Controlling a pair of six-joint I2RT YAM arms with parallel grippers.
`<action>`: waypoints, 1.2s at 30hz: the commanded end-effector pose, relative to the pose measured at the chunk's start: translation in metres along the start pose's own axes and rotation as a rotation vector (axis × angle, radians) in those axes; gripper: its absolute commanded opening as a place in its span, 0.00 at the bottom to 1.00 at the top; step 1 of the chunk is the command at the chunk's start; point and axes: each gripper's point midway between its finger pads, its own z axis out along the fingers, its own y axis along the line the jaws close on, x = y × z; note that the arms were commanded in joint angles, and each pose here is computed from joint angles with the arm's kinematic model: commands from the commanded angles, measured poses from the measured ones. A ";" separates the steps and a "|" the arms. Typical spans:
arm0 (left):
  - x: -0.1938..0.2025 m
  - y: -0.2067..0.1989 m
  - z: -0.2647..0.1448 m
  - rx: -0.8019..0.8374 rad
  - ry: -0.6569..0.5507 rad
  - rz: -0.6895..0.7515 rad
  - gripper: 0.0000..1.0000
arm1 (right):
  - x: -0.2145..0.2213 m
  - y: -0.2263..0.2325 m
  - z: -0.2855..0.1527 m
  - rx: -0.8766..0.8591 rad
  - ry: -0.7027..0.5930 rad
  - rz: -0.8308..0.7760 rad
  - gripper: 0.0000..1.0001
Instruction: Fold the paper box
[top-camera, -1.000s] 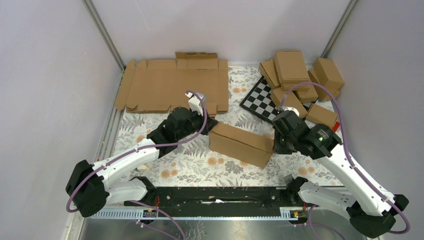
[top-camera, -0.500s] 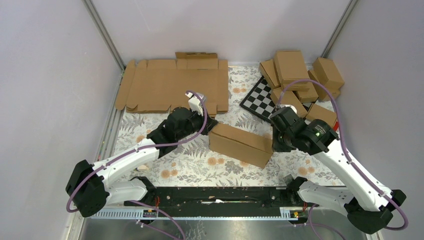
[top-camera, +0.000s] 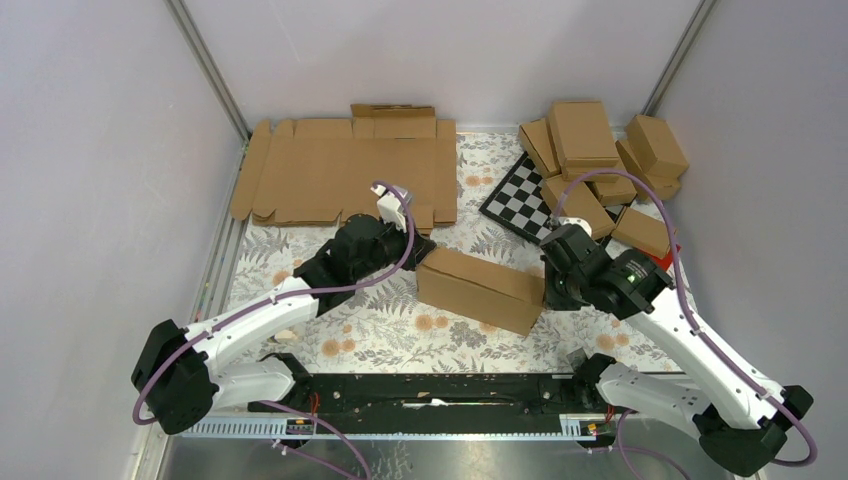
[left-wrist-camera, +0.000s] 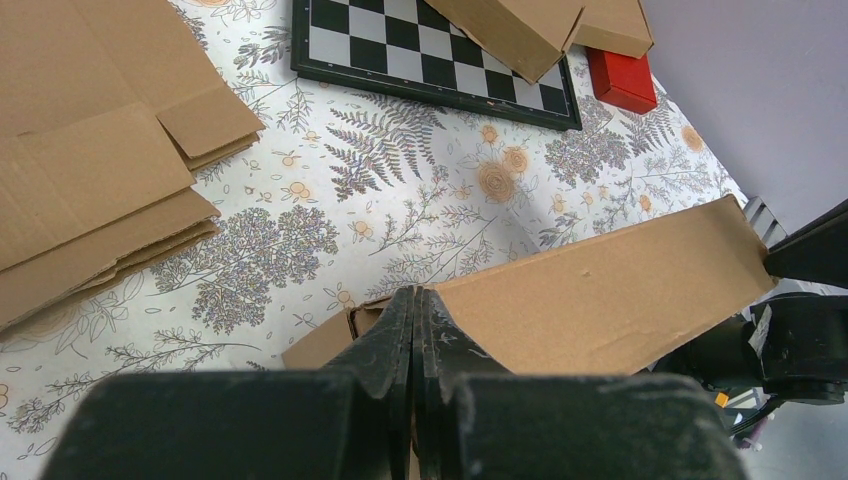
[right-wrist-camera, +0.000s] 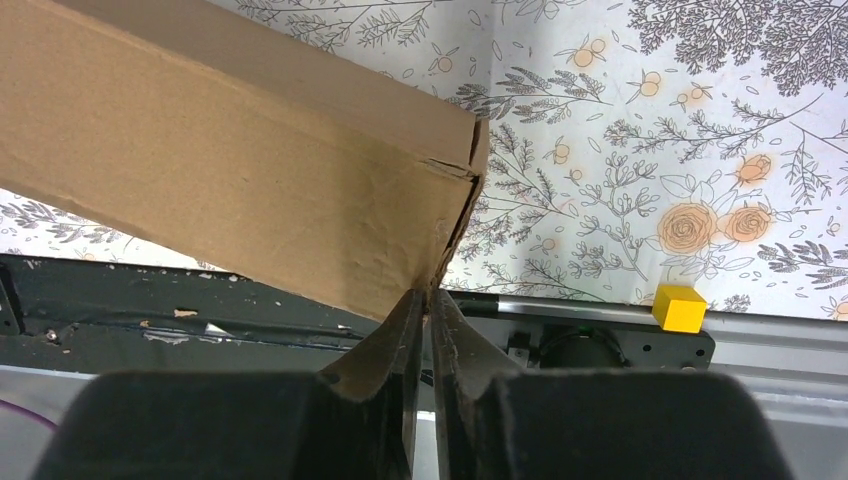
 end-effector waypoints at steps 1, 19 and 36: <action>0.028 0.008 0.000 -0.027 0.109 -0.004 0.00 | -0.001 0.001 -0.008 0.002 0.017 -0.021 0.15; 0.002 0.000 0.003 -0.030 0.101 0.014 0.12 | 0.008 0.006 0.011 -0.002 0.065 -0.045 0.17; -0.028 0.002 -0.042 -0.208 0.233 -0.005 0.00 | 0.007 0.002 0.013 0.018 0.056 -0.050 0.17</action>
